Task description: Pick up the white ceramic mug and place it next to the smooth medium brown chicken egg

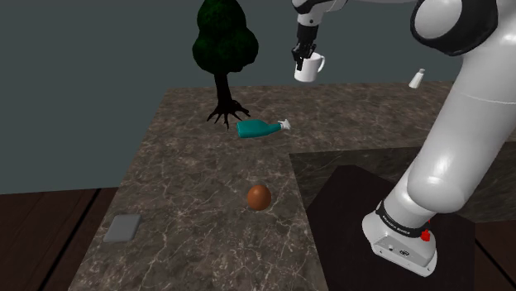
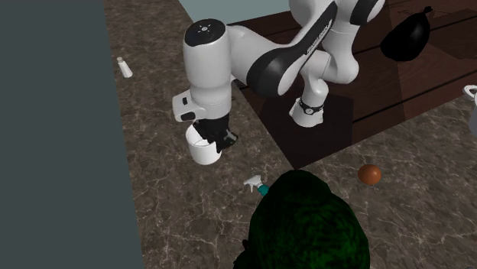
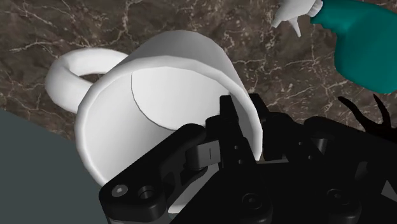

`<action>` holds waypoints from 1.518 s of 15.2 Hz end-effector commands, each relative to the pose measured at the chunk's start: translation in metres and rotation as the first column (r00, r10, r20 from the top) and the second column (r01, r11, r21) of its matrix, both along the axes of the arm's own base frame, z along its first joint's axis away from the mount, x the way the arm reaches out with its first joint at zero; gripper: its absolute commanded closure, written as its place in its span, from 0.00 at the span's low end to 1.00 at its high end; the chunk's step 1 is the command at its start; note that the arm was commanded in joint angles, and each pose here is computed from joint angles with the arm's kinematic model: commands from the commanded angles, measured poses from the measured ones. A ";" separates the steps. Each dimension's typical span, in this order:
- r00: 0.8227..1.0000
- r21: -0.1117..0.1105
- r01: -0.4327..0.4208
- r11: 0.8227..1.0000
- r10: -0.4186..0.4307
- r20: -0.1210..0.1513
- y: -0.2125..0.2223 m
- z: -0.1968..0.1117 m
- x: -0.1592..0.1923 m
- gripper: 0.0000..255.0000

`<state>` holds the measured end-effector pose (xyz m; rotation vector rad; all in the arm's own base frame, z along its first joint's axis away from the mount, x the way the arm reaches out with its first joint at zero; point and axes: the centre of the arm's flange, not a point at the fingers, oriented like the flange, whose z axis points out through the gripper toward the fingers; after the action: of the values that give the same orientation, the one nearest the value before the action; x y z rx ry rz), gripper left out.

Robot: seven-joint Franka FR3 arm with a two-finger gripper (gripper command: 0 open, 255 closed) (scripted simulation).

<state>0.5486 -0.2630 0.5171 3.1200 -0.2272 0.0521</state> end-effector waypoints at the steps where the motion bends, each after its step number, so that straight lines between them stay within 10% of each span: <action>1: 1.000 0.000 0.000 1.000 0.000 0.000 0.027 -0.001 -0.007 1.00; 23: 1.000 0.000 0.000 1.000 0.000 0.000 0.312 0.000 -0.061 1.00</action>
<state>0.4918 0.0384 0.5178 3.1199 -0.2245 0.0517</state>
